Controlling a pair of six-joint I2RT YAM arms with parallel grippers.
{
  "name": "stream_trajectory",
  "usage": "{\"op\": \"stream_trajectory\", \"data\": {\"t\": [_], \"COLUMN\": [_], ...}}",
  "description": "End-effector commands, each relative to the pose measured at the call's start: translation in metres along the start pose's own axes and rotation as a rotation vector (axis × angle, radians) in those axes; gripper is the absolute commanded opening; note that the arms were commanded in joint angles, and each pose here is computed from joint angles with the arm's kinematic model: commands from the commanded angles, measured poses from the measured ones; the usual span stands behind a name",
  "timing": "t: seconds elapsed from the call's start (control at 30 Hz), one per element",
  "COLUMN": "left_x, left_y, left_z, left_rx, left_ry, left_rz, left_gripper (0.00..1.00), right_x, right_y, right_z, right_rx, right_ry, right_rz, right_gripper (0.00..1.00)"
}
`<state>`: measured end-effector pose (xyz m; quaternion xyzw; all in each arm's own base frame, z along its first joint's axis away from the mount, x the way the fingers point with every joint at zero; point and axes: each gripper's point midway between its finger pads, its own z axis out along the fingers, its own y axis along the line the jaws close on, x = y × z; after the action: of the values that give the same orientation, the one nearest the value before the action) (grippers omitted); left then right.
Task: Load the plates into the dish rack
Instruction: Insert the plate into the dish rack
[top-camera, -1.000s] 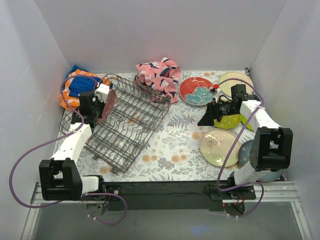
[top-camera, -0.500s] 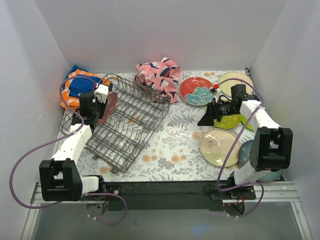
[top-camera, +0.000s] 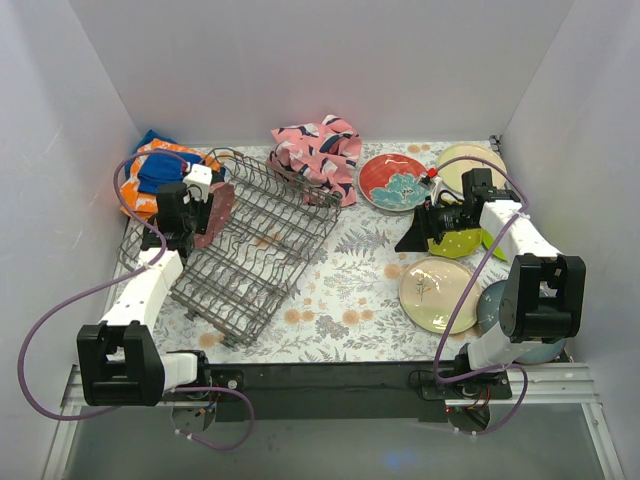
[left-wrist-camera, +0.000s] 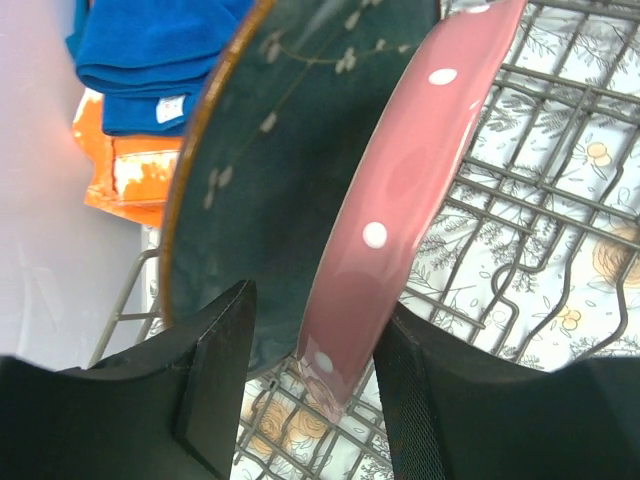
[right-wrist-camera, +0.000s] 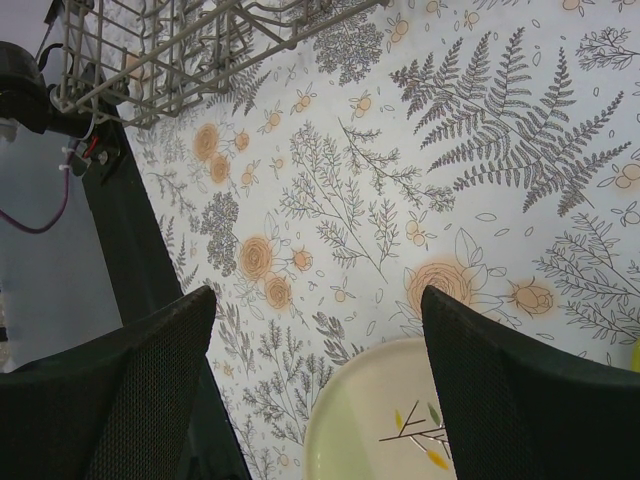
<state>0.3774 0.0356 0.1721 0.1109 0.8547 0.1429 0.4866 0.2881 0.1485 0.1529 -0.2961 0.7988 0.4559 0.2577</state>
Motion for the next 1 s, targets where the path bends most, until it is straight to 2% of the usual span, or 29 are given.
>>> {"op": "stream_trajectory", "data": {"t": [0.0,0.5,0.97], "left_x": [-0.030,-0.032,-0.083], "left_y": [0.025,0.036,0.055], "left_z": [-0.015,-0.019,-0.066], "left_rx": [-0.094,-0.153,-0.175], "left_ry": [-0.074,-0.074,-0.209], "left_rz": [-0.046,-0.088,-0.209], "left_gripper": [0.47,0.44,0.58], "right_x": [-0.011,-0.009,-0.014], "right_y": [0.008,0.011,0.009], "right_z": [-0.004,-0.005,-0.011], "right_rx": [-0.021,-0.020,0.021], "right_ry": [-0.030,-0.032,-0.018], "right_rz": [-0.036,-0.039,-0.091], "right_gripper": [0.88,0.88,0.88]}}
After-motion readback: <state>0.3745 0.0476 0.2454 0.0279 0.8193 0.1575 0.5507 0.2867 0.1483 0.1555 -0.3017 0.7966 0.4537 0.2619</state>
